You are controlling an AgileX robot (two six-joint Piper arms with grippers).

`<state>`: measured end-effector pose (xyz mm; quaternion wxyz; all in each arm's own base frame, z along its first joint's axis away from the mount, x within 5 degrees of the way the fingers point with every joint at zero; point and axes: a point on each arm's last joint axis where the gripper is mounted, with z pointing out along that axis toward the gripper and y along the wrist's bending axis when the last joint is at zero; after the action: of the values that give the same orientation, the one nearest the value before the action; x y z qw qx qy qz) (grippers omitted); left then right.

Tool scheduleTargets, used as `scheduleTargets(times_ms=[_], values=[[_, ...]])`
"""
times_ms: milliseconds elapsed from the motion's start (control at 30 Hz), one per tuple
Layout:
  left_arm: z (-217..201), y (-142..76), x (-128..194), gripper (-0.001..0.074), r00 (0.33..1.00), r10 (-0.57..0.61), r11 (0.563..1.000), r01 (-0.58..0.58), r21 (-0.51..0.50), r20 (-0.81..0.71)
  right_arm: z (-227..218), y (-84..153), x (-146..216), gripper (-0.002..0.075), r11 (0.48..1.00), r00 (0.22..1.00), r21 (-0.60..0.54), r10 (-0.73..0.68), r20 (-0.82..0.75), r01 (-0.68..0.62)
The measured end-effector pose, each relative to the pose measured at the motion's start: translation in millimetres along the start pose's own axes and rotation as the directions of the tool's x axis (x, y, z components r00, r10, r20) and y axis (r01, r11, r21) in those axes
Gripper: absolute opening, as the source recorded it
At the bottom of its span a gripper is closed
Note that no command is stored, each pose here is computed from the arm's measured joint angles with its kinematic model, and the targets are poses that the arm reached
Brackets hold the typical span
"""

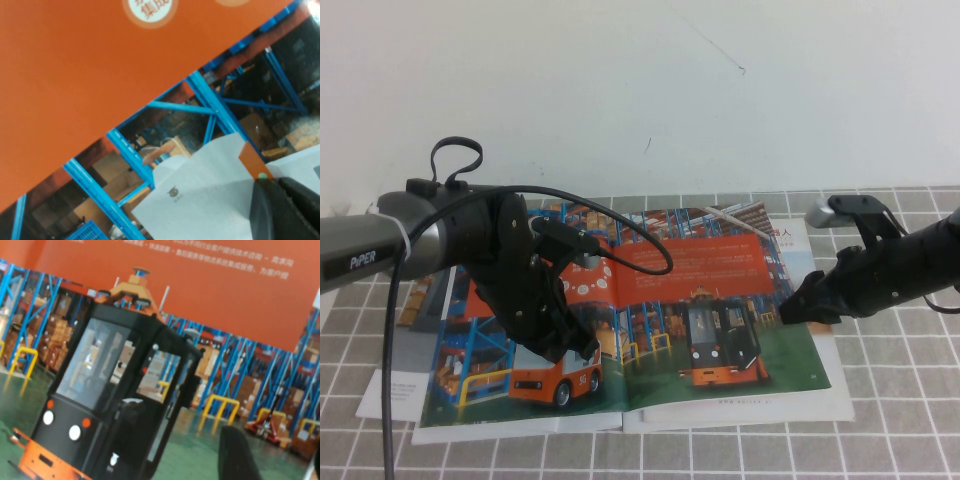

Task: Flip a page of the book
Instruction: Open the closed book

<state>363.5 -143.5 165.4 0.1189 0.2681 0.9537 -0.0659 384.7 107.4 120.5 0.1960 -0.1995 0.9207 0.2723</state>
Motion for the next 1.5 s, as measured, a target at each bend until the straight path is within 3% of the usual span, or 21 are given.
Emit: scheduleTargets(times_ms=[333, 700, 1100, 1500], values=[[0.0, 0.0, -0.3, -0.0004, 1.0, -0.001, 1.0, 0.001, 0.0, 0.004, -16.4, 12.3, -11.5, 0.0332, 0.998, 0.996, -0.035, -0.05, 0.075, 0.053], [0.0, 0.0, -0.3, -0.0004, 1.0, 0.001, 1.0, -0.001, 0.0, 0.004, -20.1, 24.3, -17.6, 0.0333, 0.986, 0.989, -0.149, -0.046, 0.142, 0.068], [0.0, -0.2, -0.4, -0.0004, 1.0, 0.004, 1.0, -0.004, 0.002, 0.004, -0.2, 10.0, -7.3, 0.0333, 0.991, 0.995, -0.131, -0.017, 0.096, 0.03], [-0.1, 0.1, -0.4, -0.0004, 1.0, 0.004, 1.0, -0.004, 0.006, 0.006, -0.5, 13.9, -9.6, 0.0333, 0.982, 0.993, -0.188, 0.009, 0.12, 0.014]])
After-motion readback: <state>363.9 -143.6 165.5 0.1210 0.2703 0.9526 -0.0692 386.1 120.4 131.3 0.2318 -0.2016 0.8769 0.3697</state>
